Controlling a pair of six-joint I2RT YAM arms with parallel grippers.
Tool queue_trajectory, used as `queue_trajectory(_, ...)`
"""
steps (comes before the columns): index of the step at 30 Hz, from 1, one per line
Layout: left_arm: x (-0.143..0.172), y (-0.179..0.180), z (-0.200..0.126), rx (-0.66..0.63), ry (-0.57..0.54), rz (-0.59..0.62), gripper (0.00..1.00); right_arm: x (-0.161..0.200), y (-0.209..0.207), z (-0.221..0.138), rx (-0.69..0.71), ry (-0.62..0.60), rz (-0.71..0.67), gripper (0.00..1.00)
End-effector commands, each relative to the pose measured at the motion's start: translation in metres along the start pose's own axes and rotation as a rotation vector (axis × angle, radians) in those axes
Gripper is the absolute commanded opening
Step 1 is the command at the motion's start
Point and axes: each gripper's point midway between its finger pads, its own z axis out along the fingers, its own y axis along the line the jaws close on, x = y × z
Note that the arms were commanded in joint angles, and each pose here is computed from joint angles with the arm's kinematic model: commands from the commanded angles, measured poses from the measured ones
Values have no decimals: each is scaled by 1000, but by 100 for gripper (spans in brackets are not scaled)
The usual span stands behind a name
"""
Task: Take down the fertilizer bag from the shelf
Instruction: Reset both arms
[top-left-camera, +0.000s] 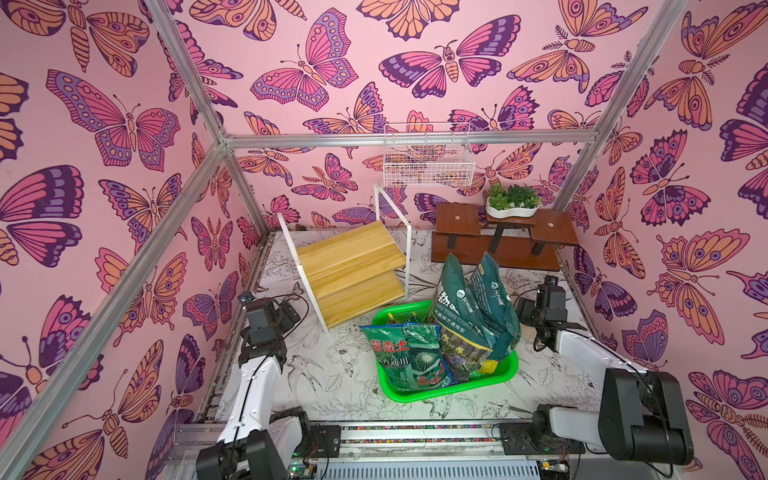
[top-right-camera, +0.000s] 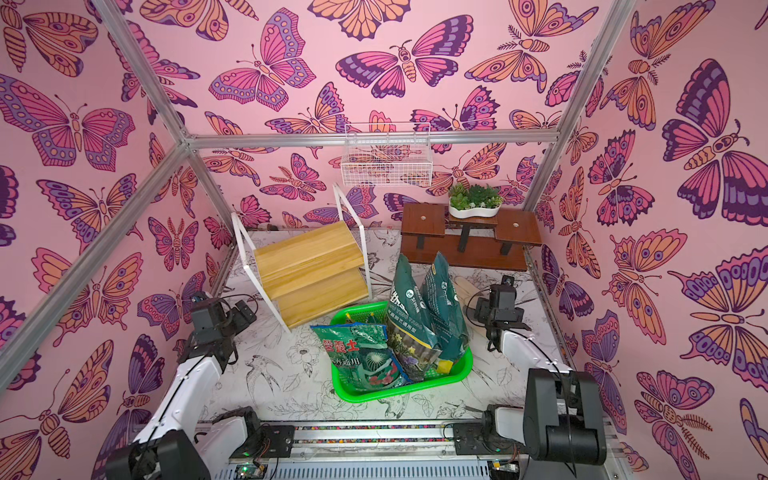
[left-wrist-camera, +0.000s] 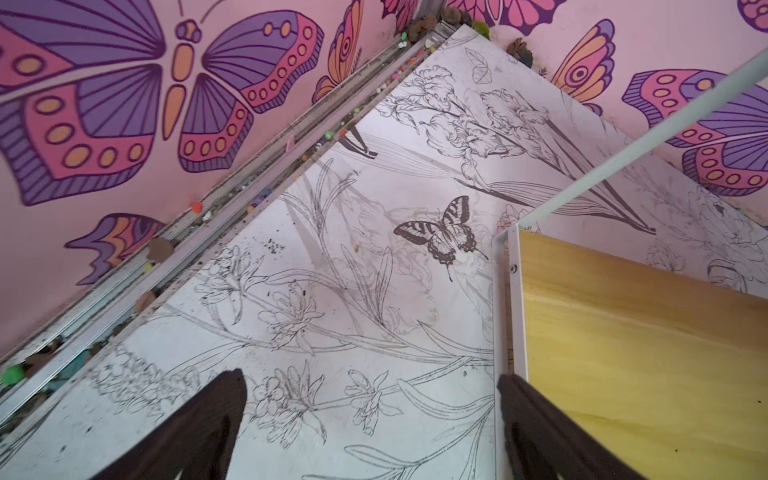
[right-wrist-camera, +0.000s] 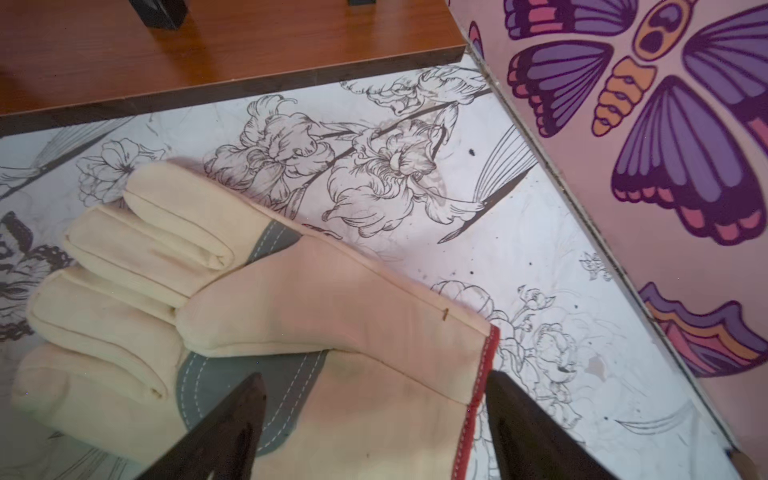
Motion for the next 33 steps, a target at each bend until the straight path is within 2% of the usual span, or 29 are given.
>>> queue_trajectory(1,-3,-18,10,90,-37,11,100,-45,14,-1,-79,-216,38,88)
queue_trajectory(4,-1,-27,16,111,-80,48,100,-43,24,0,-102,-278,-41,89)
queue_trajectory(8,2,-49,18,131,-188,179,100,-52,40,-12,-109,-413,-162,90)
queue_trajectory(10,7,-58,24,130,-206,233,100,-43,47,-8,-132,-400,-192,90)
queue_trajectory(13,1,-75,23,148,-265,251,100,-38,45,-9,-133,-432,-175,91)
queue_trajectory(14,8,-79,29,145,-261,276,100,-38,46,-10,-141,-441,-175,92)
queue_trajectory(16,7,-82,32,126,-260,308,100,-36,45,-7,-149,-436,-169,99)
queue_trajectory(18,5,-88,31,144,-294,343,100,-34,44,-1,-162,-420,-155,99)
queue_trajectory(20,8,-86,33,152,-343,326,100,-35,41,5,-140,-443,-132,99)
queue_trajectory(22,22,-80,42,144,-335,329,100,-34,40,8,-135,-425,-132,99)
queue_trajectory(24,21,-79,52,118,-351,323,100,-33,41,9,-141,-377,-139,99)
queue_trajectory(25,27,-78,55,111,-312,337,100,-34,41,10,-148,-387,-134,99)
queue_trajectory(27,17,-81,55,89,-285,325,100,-35,39,13,-139,-382,-126,99)
queue_trajectory(30,13,-80,56,87,-340,308,100,-34,39,13,-142,-370,-125,99)
queue_trajectory(33,15,-80,57,75,-309,312,100,-34,39,13,-146,-364,-126,99)
